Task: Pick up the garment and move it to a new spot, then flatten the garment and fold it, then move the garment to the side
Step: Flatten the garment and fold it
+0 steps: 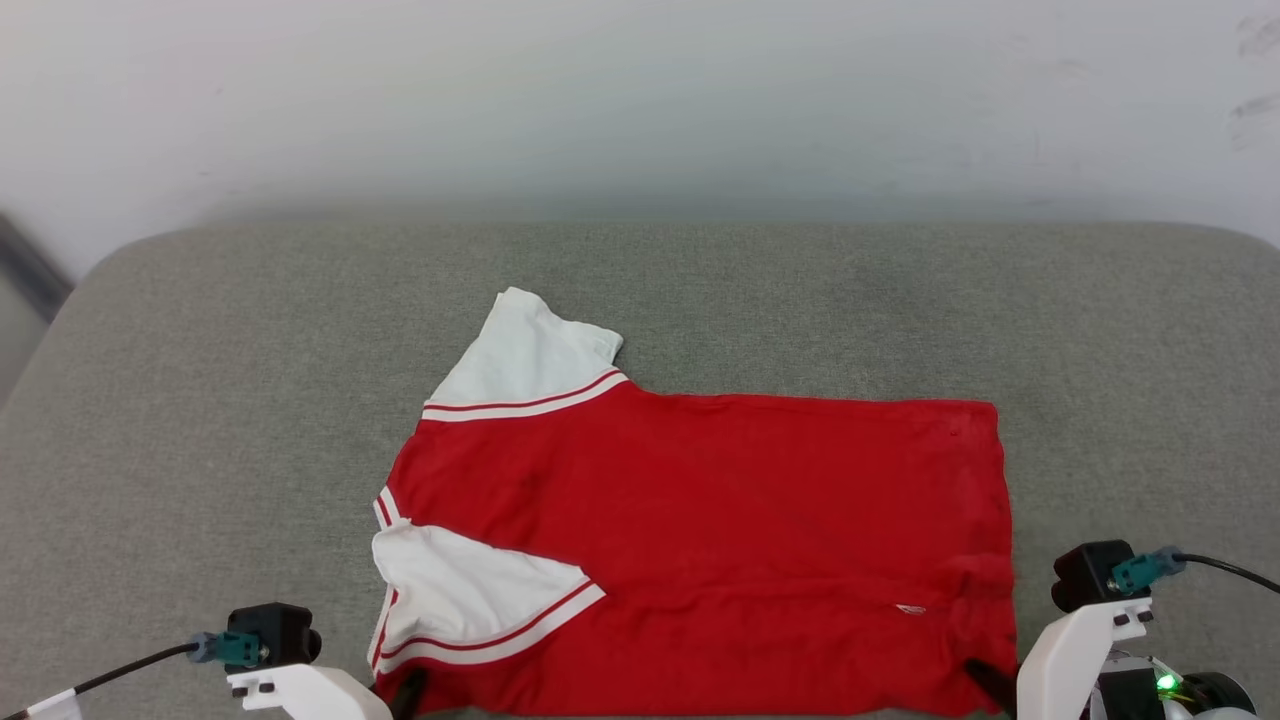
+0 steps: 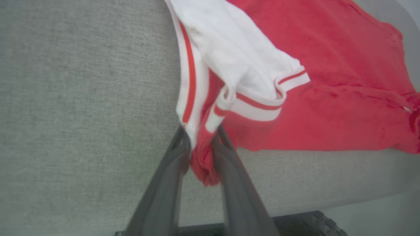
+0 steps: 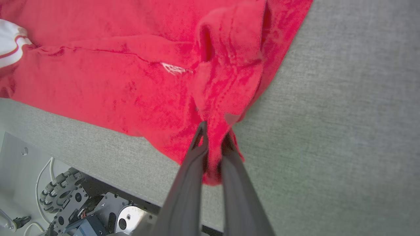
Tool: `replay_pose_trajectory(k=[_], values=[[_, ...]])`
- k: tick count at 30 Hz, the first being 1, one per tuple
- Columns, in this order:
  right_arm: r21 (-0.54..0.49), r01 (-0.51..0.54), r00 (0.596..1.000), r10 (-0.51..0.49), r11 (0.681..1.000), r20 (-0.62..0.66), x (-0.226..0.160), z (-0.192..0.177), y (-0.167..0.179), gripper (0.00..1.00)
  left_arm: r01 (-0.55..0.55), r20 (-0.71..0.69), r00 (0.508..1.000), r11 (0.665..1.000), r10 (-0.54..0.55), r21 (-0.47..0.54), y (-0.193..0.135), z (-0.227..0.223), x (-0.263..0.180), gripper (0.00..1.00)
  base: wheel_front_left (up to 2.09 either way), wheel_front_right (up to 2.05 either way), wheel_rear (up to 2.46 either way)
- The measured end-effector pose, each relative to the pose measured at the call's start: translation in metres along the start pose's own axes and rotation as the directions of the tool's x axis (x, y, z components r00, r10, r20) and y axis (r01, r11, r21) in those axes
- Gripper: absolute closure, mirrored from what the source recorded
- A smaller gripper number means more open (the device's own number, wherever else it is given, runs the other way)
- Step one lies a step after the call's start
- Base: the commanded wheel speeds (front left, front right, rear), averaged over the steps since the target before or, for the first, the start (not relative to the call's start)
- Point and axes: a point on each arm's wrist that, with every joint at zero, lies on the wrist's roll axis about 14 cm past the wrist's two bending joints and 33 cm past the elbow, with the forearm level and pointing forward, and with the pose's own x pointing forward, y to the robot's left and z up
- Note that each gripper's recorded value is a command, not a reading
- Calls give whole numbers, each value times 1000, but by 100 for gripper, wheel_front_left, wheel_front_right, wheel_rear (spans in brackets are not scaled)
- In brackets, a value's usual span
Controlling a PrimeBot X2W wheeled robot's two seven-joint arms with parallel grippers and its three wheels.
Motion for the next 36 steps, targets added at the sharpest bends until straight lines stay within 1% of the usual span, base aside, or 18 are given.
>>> replay_pose_trajectory(k=[3, 4, 6, 9, 12, 15, 21, 23, 24, 27, 30, 33, 36], values=[[9, 11, 1000, -11, 1000, 21, 4, -4, -3, 0, -3, -12, 1000, 1000, 3, -17, 4, -5, 9, 0, 0, 0, 0], [9, 12, 999, -12, 1000, 50, 4, 0, -2, 0, -7, 6, 1000, 1000, 7, -20, 5, -1, 12, 0, 0, 0, 0], [5, 10, 992, -11, 1000, 127, 1, 11, -1, 0, -4, 56, 998, 1000, 5, -10, 5, 12, 16, 0, 0, 0, 0], [-43, 42, 953, -27, 998, 303, -11, 41, -2, 0, -7, 167, 986, 1000, 5, 14, 5, 38, 17, 0, 0, 0, 0], [-58, 68, 882, -33, 996, 471, -28, 70, 1, 0, -16, 294, 956, 998, -1, 55, 1, 72, 15, 0, 0, 0, 0], [-57, 120, 789, -60, 991, 612, -48, 97, -3, 0, -12, 417, 908, 996, -28, 93, -11, 107, 12, 0, 0, 0, 0], [-45, 196, 631, -91, 979, 770, -76, 136, -3, 0, -11, 570, 817, 986, -87, 165, -29, 169, 15, 0, 0, 0, 0], [-38, 210, 591, -95, 977, 801, -81, 146, -2, 0, -11, 591, 800, 983, -102, 183, -33, 186, 21, 0, 0, 0, 0], [-34, 214, 580, -99, 976, 808, -81, 150, -3, 0, -9, 597, 795, 982, -108, 190, -35, 194, 25, 0, 0, 0, 0], [-22, 226, 548, -108, 974, 829, -81, 163, -5, 0, -2, 594, 794, 976, -130, 216, -38, 217, 45, 0, 0, 0, 0], [-15, 235, 537, -118, 972, 835, -73, 174, -10, 0, 28, 556, 815, 969, -165, 247, -43, 236, 73, 0, 0, 0, 0], [-2, 249, 538, -136, 969, 832, -62, 179, -19, 0, 77, 466, 863, 962, -197, 264, -47, 245, 106, 0, 0, 0, 0], [19, 266, 549, -168, 964, 819, -52, 175, -30, 0, 120, 342, 915, 954, -214, 274, -47, 246, 139, 0, 0, 0, 0]])
